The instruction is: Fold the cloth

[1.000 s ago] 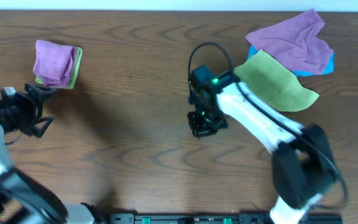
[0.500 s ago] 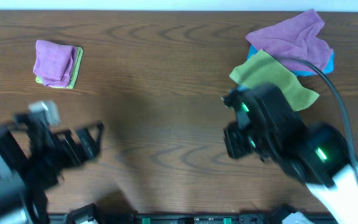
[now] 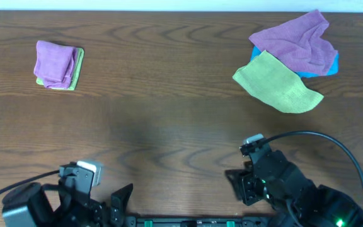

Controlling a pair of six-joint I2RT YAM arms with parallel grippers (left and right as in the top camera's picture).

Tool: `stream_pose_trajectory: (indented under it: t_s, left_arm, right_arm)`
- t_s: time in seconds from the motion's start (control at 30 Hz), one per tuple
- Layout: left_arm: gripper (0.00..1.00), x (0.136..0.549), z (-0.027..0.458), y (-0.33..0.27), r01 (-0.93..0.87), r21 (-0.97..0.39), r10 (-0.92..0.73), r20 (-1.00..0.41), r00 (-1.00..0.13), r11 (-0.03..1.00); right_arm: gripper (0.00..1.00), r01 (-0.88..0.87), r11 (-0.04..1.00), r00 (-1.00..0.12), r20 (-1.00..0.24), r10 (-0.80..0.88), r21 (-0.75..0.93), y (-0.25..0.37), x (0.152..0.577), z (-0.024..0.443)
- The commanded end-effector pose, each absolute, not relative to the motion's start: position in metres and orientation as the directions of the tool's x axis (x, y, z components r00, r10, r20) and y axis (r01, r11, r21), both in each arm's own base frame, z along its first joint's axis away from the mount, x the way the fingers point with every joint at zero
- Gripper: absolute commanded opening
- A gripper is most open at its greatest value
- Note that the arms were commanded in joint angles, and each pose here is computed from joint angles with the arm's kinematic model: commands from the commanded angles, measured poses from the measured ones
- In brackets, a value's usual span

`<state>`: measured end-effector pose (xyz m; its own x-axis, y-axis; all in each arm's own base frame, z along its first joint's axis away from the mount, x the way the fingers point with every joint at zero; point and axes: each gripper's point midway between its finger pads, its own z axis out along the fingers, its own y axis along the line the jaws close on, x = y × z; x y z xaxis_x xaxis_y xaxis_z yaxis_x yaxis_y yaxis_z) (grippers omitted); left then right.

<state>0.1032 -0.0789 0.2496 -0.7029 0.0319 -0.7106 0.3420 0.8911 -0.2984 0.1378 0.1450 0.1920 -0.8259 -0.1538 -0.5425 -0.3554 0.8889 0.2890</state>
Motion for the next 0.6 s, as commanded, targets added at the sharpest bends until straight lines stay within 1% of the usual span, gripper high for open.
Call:
stream_pose_trajectory:
  t_s: [0.0, 0.07, 0.57]
  left_arm:
    - [0.95, 0.1034, 0.2468, -0.0799, 0.269, -0.38, -0.062, -0.668, -0.742, 0.885]
    - [0.95, 0.1036, 0.2464, -0.0791, 0.258, -0.384, -0.071, -0.663, -0.745, 0.887]
    - [0.95, 0.1035, 0.2464, -0.0792, 0.258, -0.384, -0.07, -0.663, -0.745, 0.887]
  right_arm:
    - [0.99, -0.277, 0.897, -0.849, -0.526, -0.06, 0.344, 0.148, 0.1403, 0.1926]
    - [0.99, -0.268, 0.894, -0.861, -0.506, -0.055, 0.358, 0.1498, 0.1378, 0.1908]
    - [0.99, -0.268, 0.896, -0.862, -0.503, -0.059, 0.354, 0.1499, 0.138, 0.1897]
